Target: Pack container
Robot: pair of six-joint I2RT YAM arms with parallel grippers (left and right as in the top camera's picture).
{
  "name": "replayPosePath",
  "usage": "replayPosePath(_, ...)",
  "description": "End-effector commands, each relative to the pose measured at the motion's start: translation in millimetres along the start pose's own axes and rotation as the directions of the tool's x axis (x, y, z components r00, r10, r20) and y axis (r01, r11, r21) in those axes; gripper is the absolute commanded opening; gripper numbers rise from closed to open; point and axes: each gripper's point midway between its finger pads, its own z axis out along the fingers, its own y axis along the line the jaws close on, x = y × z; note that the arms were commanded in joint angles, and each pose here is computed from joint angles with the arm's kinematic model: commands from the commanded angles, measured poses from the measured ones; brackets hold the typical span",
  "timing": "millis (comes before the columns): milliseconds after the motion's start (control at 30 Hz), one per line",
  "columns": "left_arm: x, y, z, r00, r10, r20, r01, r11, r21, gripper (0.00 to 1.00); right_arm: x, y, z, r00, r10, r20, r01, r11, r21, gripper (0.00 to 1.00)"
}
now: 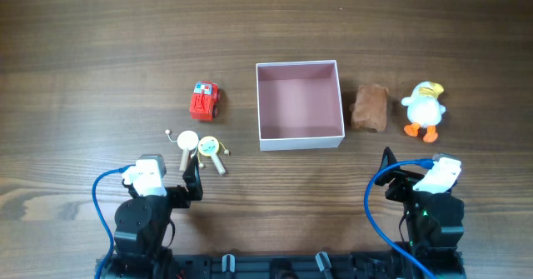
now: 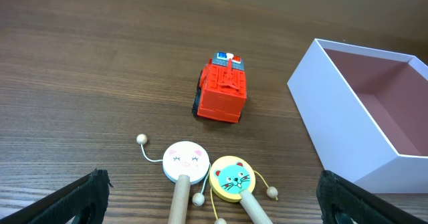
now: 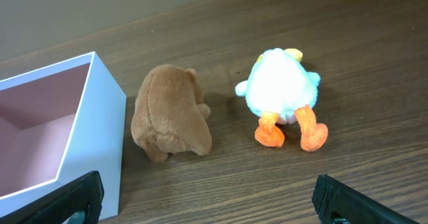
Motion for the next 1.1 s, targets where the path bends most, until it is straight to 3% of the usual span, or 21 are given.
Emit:
replayPosePath(0,1.3,-3.0,0.5,1.0,0.021,0.001,-0.021,1.0,0.018,1.0,0.5,-3.6,0.7,1.0,-0.018,0.006,0.018,1.0,0.018,1.0)
replayPosePath(300,-0.1,-4.1,0.5,1.0,0.021,0.007,-0.021,1.0,0.023,1.0,-4.8,1.3,0.6,0.999,0.024,0.026,-0.024,1.0,-0.008,1.0)
replayPosePath(400,3.5,-14.9,-0.1,1.0,0.022,-0.011,-0.021,0.996,0.087,1.0,0.5,18.2,-0.3,0.97,0.24,-0.029,-0.242,0.965,-0.102,1.0)
replayPosePath(500,6.1,-24.9,-1.3,0.999,0.022,-0.026,-0.018,0.989,0.145,1.0,8.8,30.3,-2.1,0.877,0.465,-0.123,-0.479,0.867,-0.137,1.0)
replayPosePath(533,5.7,-25.1,-1.4,1.0,0.008,-0.026,-0.004,0.989,0.146,1.0,9.9,35.9,-3.3,0.875,0.462,-0.145,-0.482,0.861,-0.162,1.0)
replayPosePath(633,11.1,-23.5,-3.9,0.991,-0.11,-0.078,0.12,0.985,0.128,1.0,2.2,76.1,-17.7,0.968,0.205,-0.144,-0.247,0.876,-0.414,1.0)
replayPosePath(700,1.0,-26.0,-8.3,0.983,-0.163,-0.083,0.172,0.977,0.124,1.0,-8.5,84.5,-26.5,0.975,0.174,-0.137,-0.218,0.864,-0.455,1.0)
replayPosePath(867,-47.6,-33.6,-21.7,0.974,-0.168,-0.151,0.18,0.982,0.064,1.0,-49.0,94.8,-34.1,0.978,0.124,-0.165,-0.186,0.877,-0.443,1.0)
replayPosePath(1067,-91.5,-36.6,-5.1,0.916,-0.166,-0.365,0.145,0.986,-0.083,1.0,-109.1,104.3,-12.8,0.924,-0.072,-0.376,-0.065,0.938,-0.34,1.0)
